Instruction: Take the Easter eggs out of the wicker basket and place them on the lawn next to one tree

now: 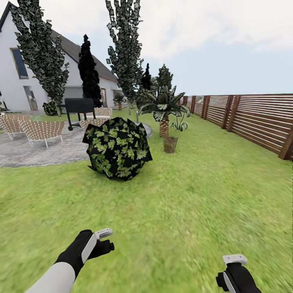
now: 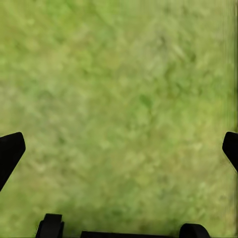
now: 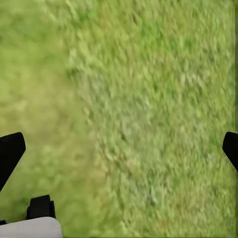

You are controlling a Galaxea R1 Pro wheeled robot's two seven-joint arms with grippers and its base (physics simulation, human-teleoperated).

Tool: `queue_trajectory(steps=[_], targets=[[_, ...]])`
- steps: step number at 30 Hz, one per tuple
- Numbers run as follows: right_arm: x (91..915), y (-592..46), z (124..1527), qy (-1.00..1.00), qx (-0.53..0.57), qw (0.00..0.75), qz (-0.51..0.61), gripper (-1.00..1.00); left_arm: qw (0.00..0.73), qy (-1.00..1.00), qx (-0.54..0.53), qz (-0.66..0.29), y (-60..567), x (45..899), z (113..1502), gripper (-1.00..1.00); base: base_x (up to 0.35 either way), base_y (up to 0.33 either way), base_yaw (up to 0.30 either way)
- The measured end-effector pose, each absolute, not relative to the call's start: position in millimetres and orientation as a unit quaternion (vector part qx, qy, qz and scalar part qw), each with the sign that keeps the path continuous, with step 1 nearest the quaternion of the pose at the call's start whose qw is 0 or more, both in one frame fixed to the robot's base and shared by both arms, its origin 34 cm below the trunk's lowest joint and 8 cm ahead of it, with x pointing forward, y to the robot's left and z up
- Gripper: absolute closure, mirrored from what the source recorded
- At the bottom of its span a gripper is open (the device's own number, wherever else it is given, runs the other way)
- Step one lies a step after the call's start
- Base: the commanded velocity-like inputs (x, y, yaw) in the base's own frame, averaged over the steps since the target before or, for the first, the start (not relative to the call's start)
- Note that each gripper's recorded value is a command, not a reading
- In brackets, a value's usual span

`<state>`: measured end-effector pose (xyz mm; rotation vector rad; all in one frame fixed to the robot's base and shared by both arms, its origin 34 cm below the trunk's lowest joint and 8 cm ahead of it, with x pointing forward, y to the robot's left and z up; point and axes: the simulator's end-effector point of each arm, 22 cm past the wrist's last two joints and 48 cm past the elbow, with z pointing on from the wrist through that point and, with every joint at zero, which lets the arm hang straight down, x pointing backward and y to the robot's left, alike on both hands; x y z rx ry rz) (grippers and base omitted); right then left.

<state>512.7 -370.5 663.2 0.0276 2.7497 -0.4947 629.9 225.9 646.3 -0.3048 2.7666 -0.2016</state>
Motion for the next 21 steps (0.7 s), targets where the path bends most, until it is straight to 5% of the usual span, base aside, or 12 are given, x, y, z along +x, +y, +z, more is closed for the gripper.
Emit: queue_trajectory(steps=[21], targets=[[513.0,-368.5,663.1,0.970,0.010,0.173,-0.172,-1.00,0.175,0.976,-0.109,-0.072,226.1,630.0,645.9,-1.00,0.235,-0.243,-0.216]])
